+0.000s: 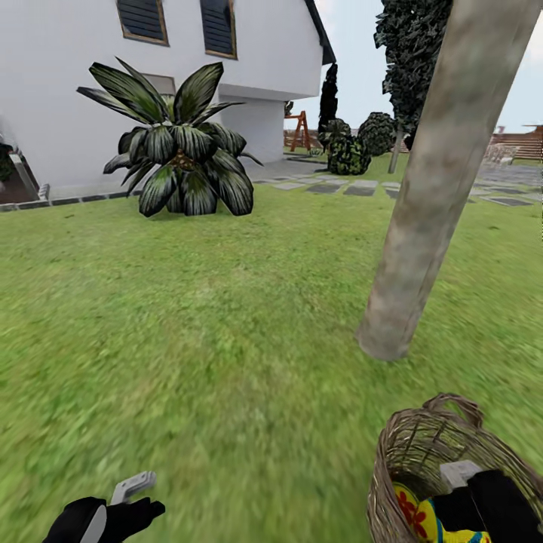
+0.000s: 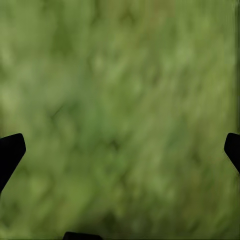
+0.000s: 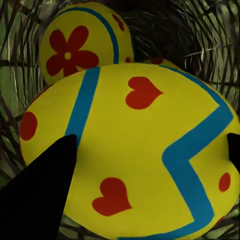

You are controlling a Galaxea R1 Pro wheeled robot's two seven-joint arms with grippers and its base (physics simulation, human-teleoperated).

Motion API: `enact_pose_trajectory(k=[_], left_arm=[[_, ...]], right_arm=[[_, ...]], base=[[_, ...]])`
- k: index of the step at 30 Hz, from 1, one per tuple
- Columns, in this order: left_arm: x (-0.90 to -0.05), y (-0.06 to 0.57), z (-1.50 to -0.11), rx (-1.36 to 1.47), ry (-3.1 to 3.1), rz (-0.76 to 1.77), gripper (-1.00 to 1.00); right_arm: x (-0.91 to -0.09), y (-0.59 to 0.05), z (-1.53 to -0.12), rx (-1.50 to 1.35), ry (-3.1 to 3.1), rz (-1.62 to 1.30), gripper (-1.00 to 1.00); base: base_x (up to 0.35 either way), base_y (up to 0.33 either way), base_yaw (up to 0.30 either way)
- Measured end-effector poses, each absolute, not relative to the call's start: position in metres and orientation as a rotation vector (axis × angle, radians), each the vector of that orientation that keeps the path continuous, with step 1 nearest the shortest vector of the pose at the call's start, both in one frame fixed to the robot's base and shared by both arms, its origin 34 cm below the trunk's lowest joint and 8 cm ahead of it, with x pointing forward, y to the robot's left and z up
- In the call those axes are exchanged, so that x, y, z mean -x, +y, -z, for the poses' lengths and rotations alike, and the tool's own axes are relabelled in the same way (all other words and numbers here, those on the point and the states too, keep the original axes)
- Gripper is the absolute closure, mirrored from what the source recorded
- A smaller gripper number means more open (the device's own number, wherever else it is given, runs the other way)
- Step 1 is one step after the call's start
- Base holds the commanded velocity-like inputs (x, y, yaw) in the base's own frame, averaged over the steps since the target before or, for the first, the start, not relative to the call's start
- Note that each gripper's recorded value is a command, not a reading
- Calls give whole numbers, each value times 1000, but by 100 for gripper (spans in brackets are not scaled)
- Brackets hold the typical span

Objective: Take the three Easter eggs out of the wicker basket on the lawn in the garden, then place them on the lawn next to a single tree (choose any tree) so that all three eggs are next to the same tree and none are left in the basket.

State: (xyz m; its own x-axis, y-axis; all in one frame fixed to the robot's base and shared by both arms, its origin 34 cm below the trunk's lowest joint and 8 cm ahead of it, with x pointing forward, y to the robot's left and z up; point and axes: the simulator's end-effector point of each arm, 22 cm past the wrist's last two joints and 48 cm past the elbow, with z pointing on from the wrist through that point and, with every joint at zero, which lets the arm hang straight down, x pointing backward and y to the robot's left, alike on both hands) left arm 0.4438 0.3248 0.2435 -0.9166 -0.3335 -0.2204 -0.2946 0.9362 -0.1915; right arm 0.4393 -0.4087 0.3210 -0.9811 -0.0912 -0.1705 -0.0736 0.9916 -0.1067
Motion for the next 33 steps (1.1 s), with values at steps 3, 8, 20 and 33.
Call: enact_pose_trajectory(k=[3,8,20,33], left_arm=[[-447,324,-248,464,2832,228,-100],[-452,324,-256,459,2812,231,-100],[-458,312,-269,453,2782,259,-100],[-469,312,-290,444,2734,266,-100]], right_arm=[[-442,-409,-327,121,2945,157,100],[-445,-417,-337,93,2920,175,100],[-460,-437,-366,-129,2749,571,100],[-466,-414,-380,-133,2731,533,100]], base=[[0,0,0],[0,0,0],[0,0,0],[0,0,0]])
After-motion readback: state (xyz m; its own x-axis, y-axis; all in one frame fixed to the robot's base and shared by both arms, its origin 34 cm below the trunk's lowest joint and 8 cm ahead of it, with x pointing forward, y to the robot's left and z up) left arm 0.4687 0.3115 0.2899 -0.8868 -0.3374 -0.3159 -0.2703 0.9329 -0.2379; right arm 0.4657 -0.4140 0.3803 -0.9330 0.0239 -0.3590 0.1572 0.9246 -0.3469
